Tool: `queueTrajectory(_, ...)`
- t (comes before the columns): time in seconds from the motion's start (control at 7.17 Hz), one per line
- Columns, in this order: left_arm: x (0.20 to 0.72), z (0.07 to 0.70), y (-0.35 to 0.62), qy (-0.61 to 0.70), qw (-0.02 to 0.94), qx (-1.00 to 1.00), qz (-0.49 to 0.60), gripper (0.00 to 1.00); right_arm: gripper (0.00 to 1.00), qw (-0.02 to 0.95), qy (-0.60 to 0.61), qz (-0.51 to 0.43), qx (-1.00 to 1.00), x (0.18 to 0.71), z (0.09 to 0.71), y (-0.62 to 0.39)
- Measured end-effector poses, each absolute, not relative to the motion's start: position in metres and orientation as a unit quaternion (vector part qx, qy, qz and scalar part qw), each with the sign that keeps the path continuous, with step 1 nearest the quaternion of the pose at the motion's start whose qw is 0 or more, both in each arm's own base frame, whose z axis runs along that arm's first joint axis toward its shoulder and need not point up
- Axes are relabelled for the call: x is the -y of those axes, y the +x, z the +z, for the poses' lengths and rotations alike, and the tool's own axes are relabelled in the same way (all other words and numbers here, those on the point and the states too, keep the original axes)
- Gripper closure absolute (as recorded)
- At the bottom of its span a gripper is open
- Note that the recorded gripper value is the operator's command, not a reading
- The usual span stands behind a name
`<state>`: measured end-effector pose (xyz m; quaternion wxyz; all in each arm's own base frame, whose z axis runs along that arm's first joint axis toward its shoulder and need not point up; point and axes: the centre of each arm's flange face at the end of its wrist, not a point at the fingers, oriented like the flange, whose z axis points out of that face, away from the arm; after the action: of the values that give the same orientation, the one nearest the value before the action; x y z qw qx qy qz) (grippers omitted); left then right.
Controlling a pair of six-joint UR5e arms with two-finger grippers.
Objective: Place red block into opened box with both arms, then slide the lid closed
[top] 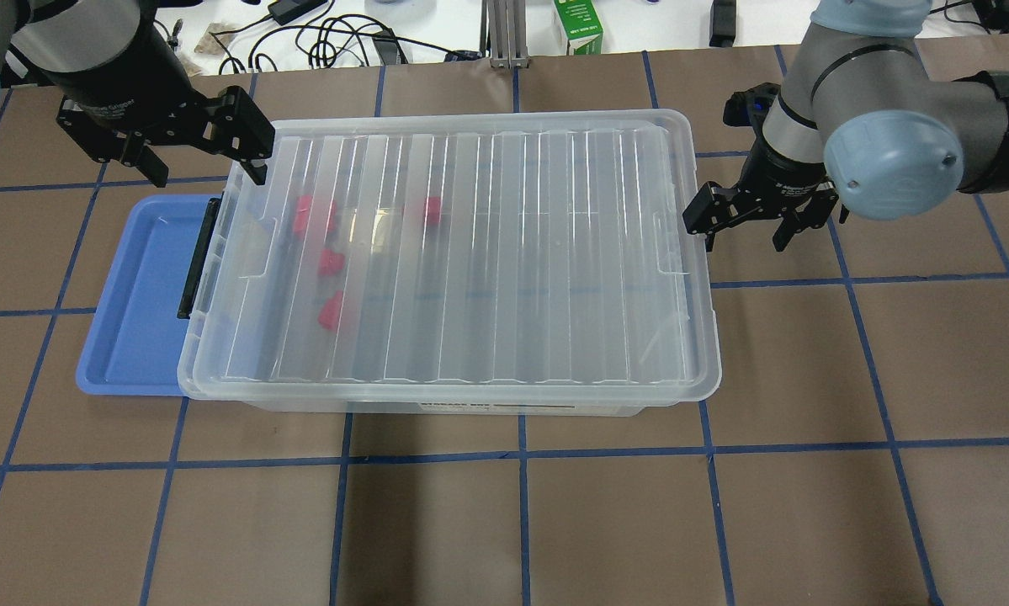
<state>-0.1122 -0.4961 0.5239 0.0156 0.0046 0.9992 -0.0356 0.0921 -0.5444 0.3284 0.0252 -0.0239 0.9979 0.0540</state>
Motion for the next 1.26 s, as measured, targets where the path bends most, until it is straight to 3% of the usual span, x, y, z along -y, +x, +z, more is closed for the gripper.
queueTrajectory(0.42, 0.496, 0.523, -0.112, 0.004, 0.016, -0.999, -0.035, 0.0, 0.0, 0.013, -0.026, 0.023, -0.999, 0.547, 0.377, 0.091)
queueTrajectory(0.84, 0.496, 0.523, -0.112, 0.004, 0.015, -0.999, -0.034, 0.0, 0.0, 0.012, -0.004, 0.027, -1.0, 0.502, 0.464, 0.095)
queueTrajectory(1.26, 0.496, 0.523, -0.112, 0.005, 0.015, -0.999, -0.035, 0.0, 0.0, 0.012, 0.029, 0.05, -0.998, 0.478, 0.478, 0.114)
